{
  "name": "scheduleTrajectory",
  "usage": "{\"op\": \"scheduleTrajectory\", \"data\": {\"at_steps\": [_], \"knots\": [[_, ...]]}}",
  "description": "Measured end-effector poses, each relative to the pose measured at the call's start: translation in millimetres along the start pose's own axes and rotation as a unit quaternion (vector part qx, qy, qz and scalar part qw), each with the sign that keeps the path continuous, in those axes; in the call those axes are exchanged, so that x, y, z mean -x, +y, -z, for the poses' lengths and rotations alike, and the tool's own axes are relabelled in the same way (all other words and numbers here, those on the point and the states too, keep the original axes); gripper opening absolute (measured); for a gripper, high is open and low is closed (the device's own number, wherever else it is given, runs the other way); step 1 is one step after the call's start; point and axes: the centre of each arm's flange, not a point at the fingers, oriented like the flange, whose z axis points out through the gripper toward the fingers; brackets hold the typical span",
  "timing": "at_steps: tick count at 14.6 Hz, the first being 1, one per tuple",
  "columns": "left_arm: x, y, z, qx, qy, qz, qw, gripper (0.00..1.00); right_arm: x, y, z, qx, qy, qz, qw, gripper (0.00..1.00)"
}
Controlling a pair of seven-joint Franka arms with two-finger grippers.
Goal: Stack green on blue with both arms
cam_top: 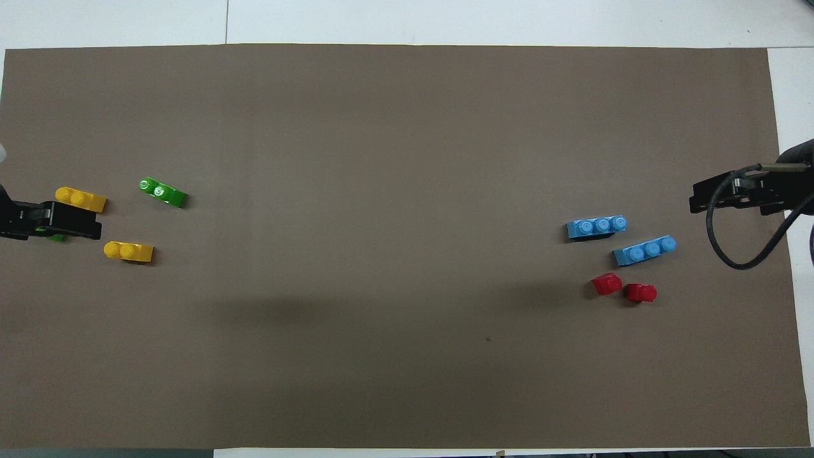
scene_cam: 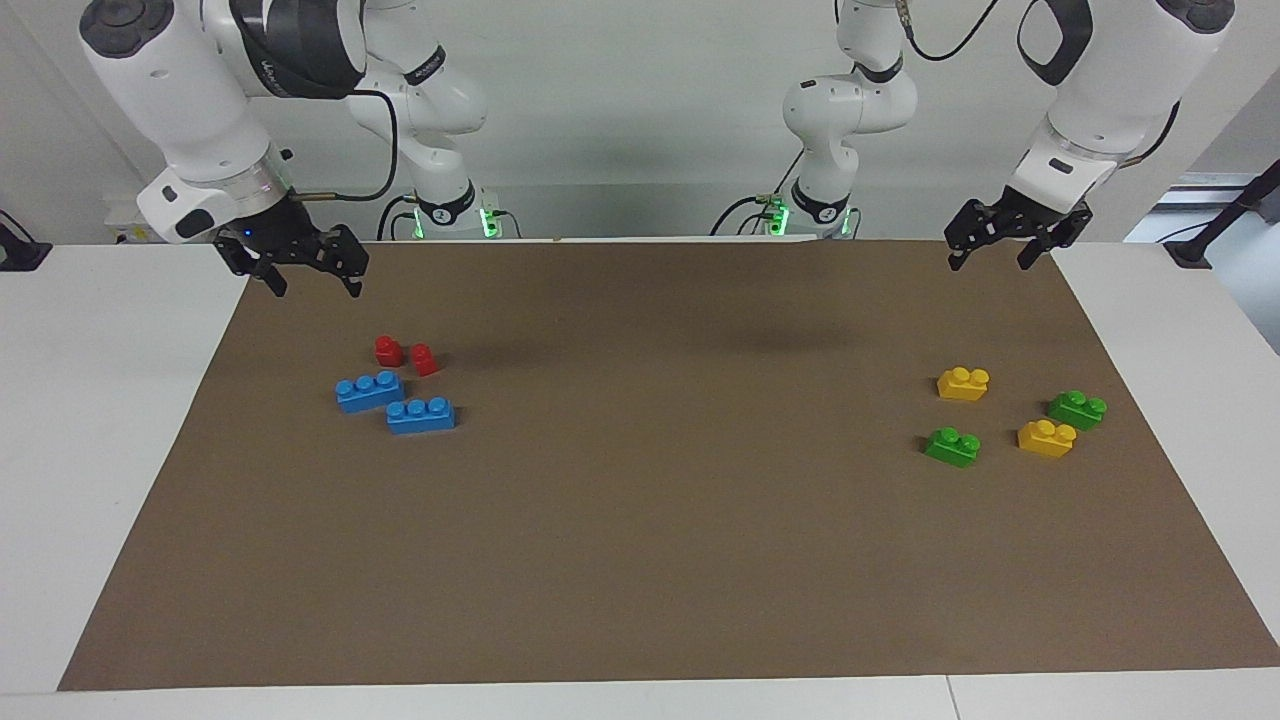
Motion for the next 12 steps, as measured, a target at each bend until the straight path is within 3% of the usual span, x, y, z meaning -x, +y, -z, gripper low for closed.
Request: {"op": "scheduleTrajectory", "data": {"at_steps": [3, 6, 8, 11, 12], "knots": [[0, 0, 0, 0.0, 0.0, 0.0, 1.0, 1.0, -8, -1, 1, -0.004, 0.026, -0.105, 0.994, 1.0], [0, 0, 0, 0.0, 0.0, 0.0, 1.0, 1.0, -26, -1, -23, -0.015, 0.023, -0.245, 0.969, 1.0], [0, 0, -1, 0.0, 0.002, 0.004, 1.0, 1.0, -40, 0, -46, -0.044, 0.0, -0.356, 0.934, 1.0], [-4, -1, -11, 0.001, 0.021, 0.087, 0.996, 1.0, -53, 8, -70, -0.091, -0.053, -0.525, 0.845, 1.0], [-6, 0, -16, 0.002, 0.027, 0.128, 0.991, 1.0, -58, 13, -78, -0.098, -0.064, -0.558, 0.822, 1.0]]}}
